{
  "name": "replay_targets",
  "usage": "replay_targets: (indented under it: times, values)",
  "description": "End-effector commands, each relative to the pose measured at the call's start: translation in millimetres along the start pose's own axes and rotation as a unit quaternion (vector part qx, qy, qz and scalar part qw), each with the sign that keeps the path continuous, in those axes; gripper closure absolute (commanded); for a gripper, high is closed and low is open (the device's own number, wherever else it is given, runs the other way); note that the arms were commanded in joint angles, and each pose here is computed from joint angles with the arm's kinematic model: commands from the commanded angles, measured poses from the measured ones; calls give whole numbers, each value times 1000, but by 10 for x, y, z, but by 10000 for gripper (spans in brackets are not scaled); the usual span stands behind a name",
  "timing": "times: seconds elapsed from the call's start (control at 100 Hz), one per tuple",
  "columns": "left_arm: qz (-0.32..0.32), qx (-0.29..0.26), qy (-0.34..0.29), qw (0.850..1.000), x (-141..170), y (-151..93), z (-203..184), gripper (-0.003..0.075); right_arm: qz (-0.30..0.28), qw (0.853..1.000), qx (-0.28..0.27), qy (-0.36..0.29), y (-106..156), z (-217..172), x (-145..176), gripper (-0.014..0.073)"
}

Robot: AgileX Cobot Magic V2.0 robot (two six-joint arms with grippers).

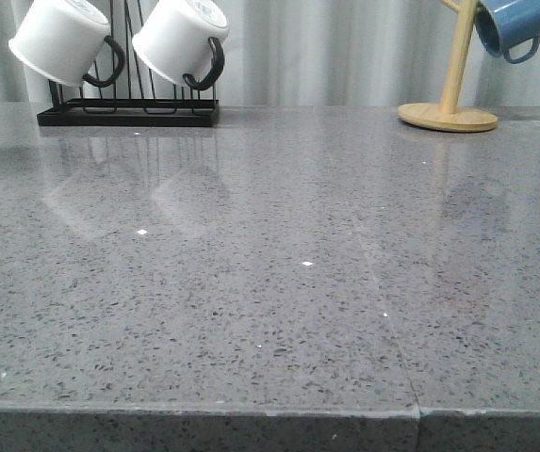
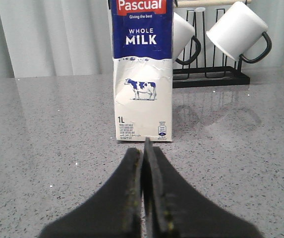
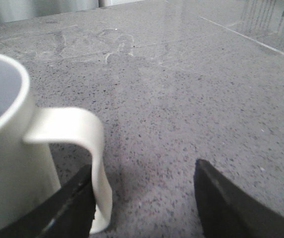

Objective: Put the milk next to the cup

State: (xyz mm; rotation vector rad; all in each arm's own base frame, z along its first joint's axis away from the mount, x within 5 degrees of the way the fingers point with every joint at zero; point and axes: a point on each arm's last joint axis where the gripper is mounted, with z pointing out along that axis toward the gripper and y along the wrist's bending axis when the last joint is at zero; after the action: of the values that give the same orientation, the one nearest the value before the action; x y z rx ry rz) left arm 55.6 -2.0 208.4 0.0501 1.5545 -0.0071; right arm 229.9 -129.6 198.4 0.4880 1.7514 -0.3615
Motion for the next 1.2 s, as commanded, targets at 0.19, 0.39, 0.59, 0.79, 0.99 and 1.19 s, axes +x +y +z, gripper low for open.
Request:
replay_targets:
  times: [0.19, 0.39, 0.59, 0.79, 0.99, 1.19]
  values:
    - [-1, -3, -26, 1000, 113, 0, 0, 741, -9, 998, -3, -65, 7, 125, -224, 512]
    - [-1, -3, -26, 1000, 113, 0, 0, 741, -1, 998, -5, -69, 12, 111, -246, 661]
    - [-1, -3, -26, 1000, 113, 0, 0, 741, -4, 993, -63, -97, 244, -64, -440, 661]
    - [-1, -3, -26, 1000, 113, 0, 0, 741, -41, 976, -165, -137, 689, -315, -602, 661]
    - [-1, -3, -26, 1000, 113, 0, 0, 741, -52, 954, -266, -129, 1182, -513, -542, 661]
    - [-1, -3, -26, 1000, 113, 0, 0, 741, -60, 933, -334, -116, 1536, -632, -443, 661]
